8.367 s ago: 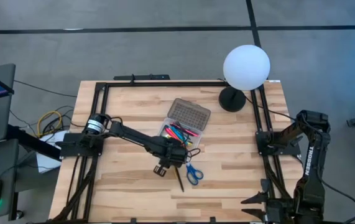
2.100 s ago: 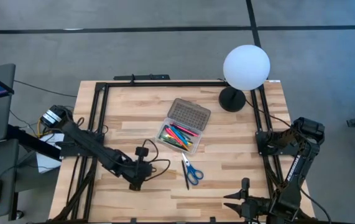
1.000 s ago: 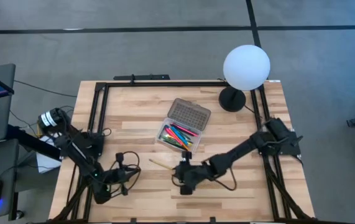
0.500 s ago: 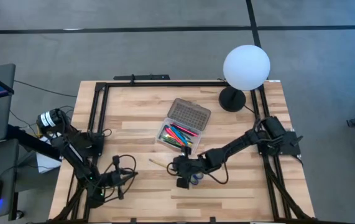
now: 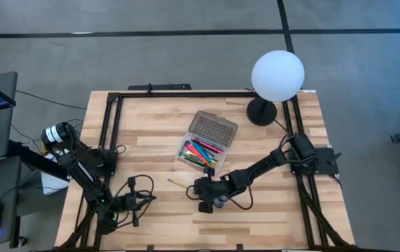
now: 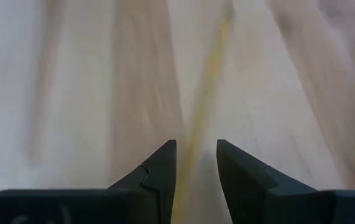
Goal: Pick & place school supplies into a supply box
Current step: Put the orange pencil into the gray supply box
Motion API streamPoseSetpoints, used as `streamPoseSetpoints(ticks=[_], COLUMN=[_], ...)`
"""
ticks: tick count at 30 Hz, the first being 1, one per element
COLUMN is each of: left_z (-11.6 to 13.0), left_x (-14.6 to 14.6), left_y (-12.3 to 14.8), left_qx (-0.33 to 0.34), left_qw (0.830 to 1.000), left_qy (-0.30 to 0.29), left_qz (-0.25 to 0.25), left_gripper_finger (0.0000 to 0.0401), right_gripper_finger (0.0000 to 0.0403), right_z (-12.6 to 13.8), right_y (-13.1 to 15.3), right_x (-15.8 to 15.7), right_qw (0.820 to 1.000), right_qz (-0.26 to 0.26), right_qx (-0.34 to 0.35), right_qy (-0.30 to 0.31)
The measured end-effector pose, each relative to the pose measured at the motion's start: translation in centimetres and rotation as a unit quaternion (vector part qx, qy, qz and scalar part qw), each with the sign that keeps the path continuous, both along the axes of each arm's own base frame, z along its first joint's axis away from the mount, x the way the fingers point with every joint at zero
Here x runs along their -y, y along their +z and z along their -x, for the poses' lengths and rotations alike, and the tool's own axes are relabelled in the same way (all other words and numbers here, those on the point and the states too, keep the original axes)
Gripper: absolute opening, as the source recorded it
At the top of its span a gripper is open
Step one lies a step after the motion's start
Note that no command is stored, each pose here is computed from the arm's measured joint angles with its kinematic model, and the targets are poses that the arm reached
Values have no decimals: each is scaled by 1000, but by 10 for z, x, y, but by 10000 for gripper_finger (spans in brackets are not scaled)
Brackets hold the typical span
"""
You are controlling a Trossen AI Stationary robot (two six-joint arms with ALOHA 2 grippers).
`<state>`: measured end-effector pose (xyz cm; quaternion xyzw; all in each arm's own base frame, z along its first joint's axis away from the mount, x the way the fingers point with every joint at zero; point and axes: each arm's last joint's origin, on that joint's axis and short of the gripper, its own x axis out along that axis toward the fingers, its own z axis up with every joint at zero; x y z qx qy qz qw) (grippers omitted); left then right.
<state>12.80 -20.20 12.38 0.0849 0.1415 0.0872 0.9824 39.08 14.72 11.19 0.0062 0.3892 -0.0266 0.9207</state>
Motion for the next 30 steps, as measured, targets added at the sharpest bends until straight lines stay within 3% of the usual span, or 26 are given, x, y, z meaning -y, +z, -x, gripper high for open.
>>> streamPoseSetpoints(ticks=[11,19,30], left_z=[0,0,-1], left_x=[1,1,1], left_y=[1,1,1], left_qx=[0,0,1], left_qw=[1000,1000,1000], left_qy=[-3,-4,-4], left_qz=[-12,-14,-10], left_gripper_finger=[0,0,0], right_gripper_finger=[102,10,3], right_z=[2,6,6], right_y=[-17,-20,-18], right_x=[5,2,-3], right_qw=[999,998,999], right_qz=[-12,-1,32], right_qx=[-37,-60,-37], right_qy=[-32,0,14])
